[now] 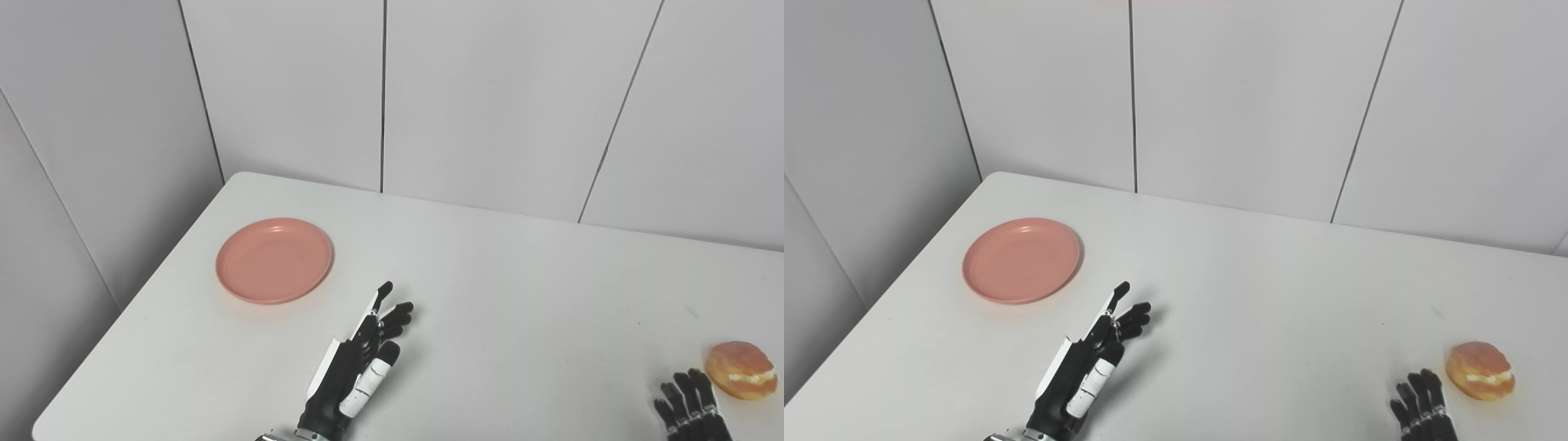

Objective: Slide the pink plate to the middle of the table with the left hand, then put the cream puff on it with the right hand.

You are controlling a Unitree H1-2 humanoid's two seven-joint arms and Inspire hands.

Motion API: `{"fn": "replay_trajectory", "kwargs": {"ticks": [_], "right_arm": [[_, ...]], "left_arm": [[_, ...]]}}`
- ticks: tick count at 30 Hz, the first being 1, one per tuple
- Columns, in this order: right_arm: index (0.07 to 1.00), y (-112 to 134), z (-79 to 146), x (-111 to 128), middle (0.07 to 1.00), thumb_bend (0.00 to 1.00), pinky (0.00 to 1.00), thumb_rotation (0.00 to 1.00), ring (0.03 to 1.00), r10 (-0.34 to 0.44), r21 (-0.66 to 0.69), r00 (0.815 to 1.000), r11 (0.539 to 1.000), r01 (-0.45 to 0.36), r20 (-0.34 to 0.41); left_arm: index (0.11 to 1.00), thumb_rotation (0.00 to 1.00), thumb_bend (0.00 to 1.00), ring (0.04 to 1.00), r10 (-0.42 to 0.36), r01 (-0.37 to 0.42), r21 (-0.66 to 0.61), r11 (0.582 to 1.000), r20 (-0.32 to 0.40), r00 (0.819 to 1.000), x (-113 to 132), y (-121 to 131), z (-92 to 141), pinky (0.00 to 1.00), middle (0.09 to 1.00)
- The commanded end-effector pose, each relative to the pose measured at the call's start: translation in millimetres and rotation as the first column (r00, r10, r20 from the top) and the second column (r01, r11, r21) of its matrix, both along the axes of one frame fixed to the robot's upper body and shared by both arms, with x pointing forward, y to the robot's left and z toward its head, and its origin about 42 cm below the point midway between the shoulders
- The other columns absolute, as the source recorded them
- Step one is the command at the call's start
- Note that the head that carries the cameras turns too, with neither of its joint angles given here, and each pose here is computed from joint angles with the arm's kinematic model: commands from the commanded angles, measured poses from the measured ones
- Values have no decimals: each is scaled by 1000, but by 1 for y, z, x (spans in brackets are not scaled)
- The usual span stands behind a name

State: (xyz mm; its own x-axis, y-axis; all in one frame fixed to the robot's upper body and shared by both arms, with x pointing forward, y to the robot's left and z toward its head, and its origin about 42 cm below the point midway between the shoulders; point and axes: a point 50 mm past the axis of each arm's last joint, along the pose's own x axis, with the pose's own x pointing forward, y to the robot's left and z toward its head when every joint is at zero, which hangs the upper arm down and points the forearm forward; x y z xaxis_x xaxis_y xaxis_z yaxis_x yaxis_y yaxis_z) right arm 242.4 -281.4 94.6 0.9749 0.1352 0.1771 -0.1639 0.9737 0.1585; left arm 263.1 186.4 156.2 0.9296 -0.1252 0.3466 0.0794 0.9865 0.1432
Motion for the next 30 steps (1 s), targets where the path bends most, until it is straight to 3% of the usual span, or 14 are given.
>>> {"fn": "replay_trajectory", "kwargs": {"ticks": [1,3,9,14,18,23,30], "right_arm": [[1000,-22,-40,-12,1000,733,1000,1000,999,-61,-16,975,998,59,-212],[1000,-21,-41,-11,1000,727,1000,1000,1000,-59,-8,975,998,58,-212],[1000,-19,-40,-11,1000,716,1000,1000,1000,-65,-23,975,998,61,-215],[1000,-19,-42,-10,1000,724,1000,1000,998,-65,-21,974,998,62,-217],[1000,-18,-42,-9,1000,729,1000,1000,1000,-64,-23,974,998,60,-219],[1000,-19,-42,-9,1000,740,1000,1000,1000,-65,-27,974,998,61,-218],[1000,-21,-42,-9,1000,757,1000,1000,1000,-63,-25,973,998,59,-221]], "left_arm": [[970,952,895,890,31,-33,13,999,125,992,16,8,40,895,880],[965,941,908,886,36,-37,4,999,175,984,26,17,60,893,870],[949,909,952,864,52,-55,3,998,290,955,57,56,86,911,858],[949,930,970,874,82,-104,46,994,342,936,68,76,120,891,872],[928,912,924,840,115,-148,64,987,360,926,81,108,138,861,855],[931,906,926,854,170,-218,111,970,335,927,96,145,142,844,863],[947,874,899,867,264,-314,189,931,247,932,121,215,112,879,869]]}}
